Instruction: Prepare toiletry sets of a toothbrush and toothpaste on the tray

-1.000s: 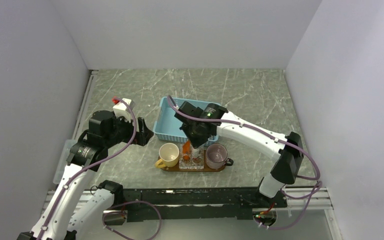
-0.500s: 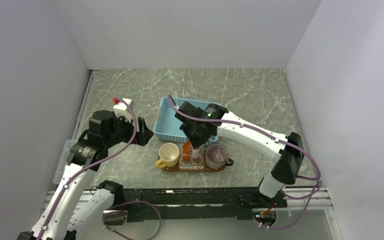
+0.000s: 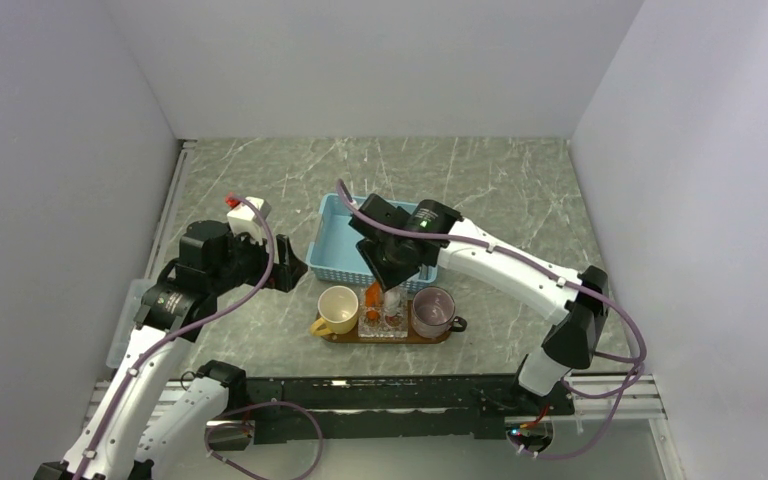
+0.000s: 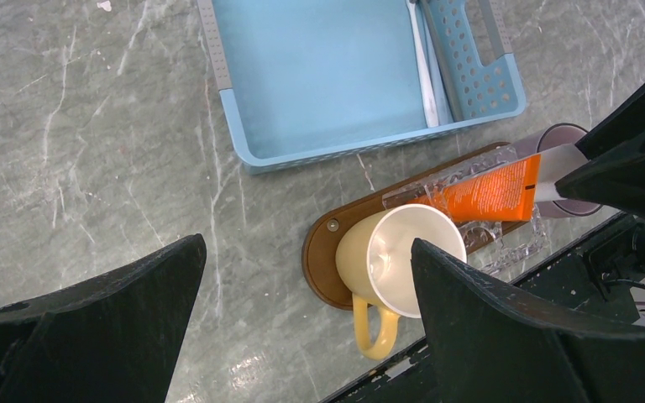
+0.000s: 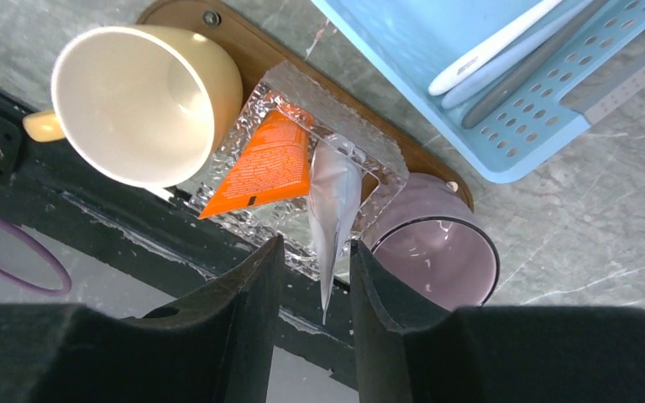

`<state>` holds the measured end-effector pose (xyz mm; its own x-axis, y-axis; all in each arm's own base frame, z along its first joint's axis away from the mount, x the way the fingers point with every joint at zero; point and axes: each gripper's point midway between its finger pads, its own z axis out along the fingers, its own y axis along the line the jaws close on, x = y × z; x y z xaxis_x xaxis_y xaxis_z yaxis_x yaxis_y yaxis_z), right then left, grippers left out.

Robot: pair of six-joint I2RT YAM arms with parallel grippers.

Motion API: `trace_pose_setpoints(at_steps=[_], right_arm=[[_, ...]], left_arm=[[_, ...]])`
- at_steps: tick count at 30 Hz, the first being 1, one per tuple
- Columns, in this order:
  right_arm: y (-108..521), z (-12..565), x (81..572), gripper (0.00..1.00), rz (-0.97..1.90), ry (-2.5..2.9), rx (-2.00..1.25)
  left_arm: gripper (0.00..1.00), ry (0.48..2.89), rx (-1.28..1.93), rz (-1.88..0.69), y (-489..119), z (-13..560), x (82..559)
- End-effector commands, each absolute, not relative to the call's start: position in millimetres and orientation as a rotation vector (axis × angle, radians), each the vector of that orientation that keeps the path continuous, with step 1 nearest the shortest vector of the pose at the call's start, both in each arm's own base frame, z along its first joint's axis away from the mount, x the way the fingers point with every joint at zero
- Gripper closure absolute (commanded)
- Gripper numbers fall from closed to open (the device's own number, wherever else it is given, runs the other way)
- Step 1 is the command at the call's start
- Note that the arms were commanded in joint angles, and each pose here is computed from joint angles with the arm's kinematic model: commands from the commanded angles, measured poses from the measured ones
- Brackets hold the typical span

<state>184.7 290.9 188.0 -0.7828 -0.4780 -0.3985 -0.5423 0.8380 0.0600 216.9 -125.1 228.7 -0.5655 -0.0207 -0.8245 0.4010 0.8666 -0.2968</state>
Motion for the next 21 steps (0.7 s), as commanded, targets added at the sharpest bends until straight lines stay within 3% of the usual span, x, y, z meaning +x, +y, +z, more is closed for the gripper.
trace_pose_setpoints(at_steps=[1,14,21], right_arm=[[285,221,196,0.61,0.216,2.570,-0.705],[276,266,240,0.56,0.165,2.452,-0.589],[266,243,284,0.56,0.138,2.476,-0.489]], left_arm=[[0.01,2.077,0.286,-0.564,-126,234,221],[0.01,2.083,0.285,-0.557,-125,233,223],[0.01,2.078,0.287,-0.559,-126,233,224]])
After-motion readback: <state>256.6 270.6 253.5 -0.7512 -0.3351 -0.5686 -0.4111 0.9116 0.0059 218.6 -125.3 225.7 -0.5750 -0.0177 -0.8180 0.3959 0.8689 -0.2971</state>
